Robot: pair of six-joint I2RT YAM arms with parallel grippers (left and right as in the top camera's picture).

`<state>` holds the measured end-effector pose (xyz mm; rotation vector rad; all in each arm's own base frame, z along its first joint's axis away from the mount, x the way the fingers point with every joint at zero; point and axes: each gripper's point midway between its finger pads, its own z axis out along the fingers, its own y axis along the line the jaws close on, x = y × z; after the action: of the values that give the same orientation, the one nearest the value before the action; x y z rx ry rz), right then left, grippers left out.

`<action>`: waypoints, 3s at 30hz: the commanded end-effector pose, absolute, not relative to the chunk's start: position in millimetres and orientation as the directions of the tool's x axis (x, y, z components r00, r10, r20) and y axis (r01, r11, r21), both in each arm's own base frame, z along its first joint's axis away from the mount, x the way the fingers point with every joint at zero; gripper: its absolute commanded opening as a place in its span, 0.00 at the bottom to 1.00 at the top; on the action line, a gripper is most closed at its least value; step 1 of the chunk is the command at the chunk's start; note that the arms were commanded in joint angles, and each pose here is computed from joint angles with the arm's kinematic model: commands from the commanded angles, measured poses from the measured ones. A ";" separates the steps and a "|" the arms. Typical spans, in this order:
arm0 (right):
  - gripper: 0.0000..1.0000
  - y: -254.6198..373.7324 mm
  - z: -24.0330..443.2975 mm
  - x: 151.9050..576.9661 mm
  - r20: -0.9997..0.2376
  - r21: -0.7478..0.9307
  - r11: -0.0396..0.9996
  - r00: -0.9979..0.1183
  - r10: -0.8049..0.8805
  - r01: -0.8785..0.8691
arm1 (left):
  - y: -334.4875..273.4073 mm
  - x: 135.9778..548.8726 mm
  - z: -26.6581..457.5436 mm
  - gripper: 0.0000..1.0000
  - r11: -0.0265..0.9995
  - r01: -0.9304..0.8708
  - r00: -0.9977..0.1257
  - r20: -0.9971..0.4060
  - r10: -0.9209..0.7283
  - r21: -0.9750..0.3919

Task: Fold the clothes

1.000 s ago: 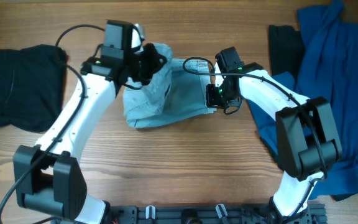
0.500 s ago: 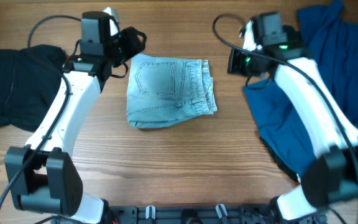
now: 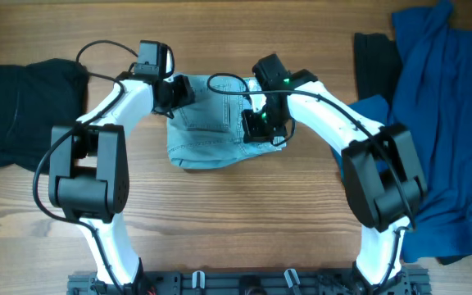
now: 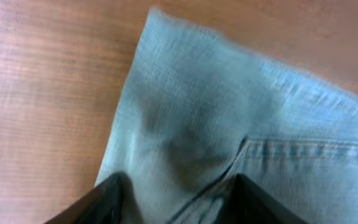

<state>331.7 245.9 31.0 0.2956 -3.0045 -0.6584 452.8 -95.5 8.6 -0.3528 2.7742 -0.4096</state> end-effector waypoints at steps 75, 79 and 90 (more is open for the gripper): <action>0.29 158.1 103.9 374.7 -0.133 0.340 0.938 -0.991 -0.013 -0.058 | 74.7 503.1 150.2 0.59 0.992 0.019 -0.836 -0.546 -0.053 -0.126; 0.44 240.1 135.2 368.7 -0.255 0.596 0.743 -0.949 -0.184 -0.304 | 89.3 509.3 151.8 1.00 0.985 -0.121 -0.814 -0.556 -0.170 -0.124; 0.99 416.1 59.4 365.6 -0.252 0.812 0.496 -0.951 -0.178 -0.308 | 70.3 479.7 107.7 0.99 0.973 -0.157 -0.894 -0.395 -0.213 -0.169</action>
<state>371.0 403.6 84.7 0.6164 -2.9283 -1.5603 486.2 72.0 130.1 -0.2303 2.6413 -0.1737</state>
